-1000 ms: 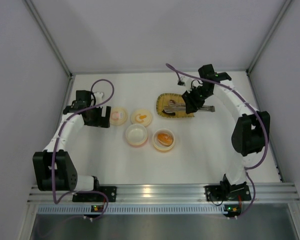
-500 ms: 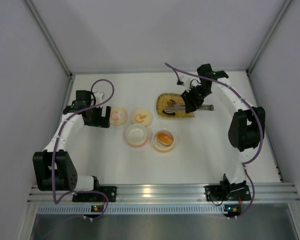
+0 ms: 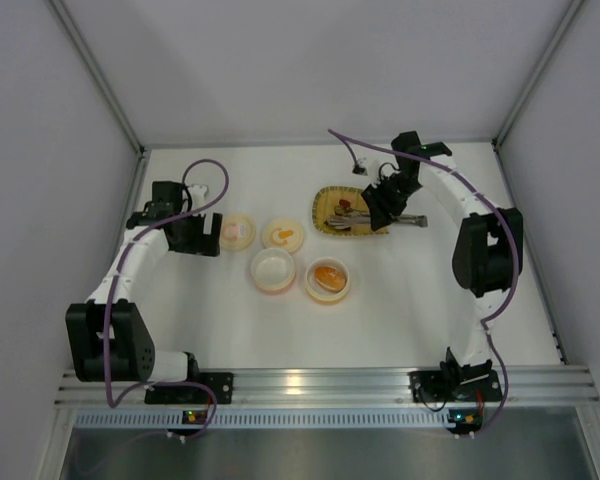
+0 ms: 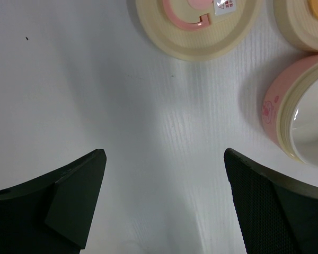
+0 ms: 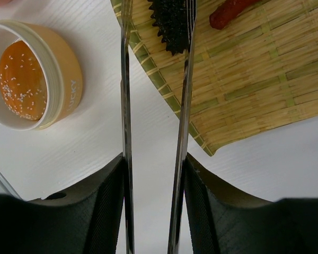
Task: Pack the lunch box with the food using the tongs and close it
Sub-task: Pick up the fake food from the plate.
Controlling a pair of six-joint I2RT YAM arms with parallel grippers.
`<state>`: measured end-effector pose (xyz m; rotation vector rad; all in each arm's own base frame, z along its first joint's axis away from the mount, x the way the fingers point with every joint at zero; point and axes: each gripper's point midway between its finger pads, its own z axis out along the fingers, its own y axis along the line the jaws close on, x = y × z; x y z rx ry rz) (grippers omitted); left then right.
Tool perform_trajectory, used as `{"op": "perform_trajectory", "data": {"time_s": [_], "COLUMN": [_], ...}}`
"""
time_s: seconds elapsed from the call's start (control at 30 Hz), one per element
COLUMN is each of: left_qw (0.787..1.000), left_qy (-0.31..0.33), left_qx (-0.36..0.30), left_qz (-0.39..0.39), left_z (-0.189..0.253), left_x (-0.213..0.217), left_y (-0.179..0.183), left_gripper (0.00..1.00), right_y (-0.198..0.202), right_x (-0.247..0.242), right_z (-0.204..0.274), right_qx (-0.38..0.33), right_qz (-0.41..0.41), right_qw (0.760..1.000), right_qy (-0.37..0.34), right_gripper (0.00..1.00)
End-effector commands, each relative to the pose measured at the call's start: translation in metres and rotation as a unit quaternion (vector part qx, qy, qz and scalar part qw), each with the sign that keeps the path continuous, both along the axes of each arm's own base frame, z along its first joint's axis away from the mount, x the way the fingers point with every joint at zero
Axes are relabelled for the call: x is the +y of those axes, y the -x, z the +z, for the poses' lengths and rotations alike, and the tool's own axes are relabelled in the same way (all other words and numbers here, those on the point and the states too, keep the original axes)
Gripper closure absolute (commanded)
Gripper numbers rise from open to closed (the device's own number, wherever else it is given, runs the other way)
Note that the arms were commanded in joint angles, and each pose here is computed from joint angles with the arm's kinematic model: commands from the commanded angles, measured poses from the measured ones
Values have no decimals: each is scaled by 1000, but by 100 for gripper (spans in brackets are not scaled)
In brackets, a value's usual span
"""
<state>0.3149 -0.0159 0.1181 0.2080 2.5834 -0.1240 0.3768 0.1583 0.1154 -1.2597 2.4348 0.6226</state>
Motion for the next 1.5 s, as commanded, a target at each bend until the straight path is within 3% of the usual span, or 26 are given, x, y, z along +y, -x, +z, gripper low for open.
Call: {"op": "perform_trajectory", "data": {"time_s": [0.0,0.4,0.93,1.47], "left_qw": [1000,1000,1000,1000], "left_qy": [-2,0,-2,-6], "left_qx": [-6,-2,-4,-8], "left_qz": [-2,-2,2,6], "left_z": [-2,-6,-5,-2], "left_x": [0,0,1,2], "left_y": [-2,0,-3,-4], "left_gripper": [2,2,2,2], "right_y": [-10,-19,-9,-3], "right_x": [-1,-7,-3,6], "right_z": [14,20,9,52], "right_qx": [-19,-27,17,-8], "right_qz": [5,-5,18,16], "right_qw": [1000,999,999,998], "right_qy": [-20,-20,-27,-62], "right_gripper": [56,56,56,84]}}
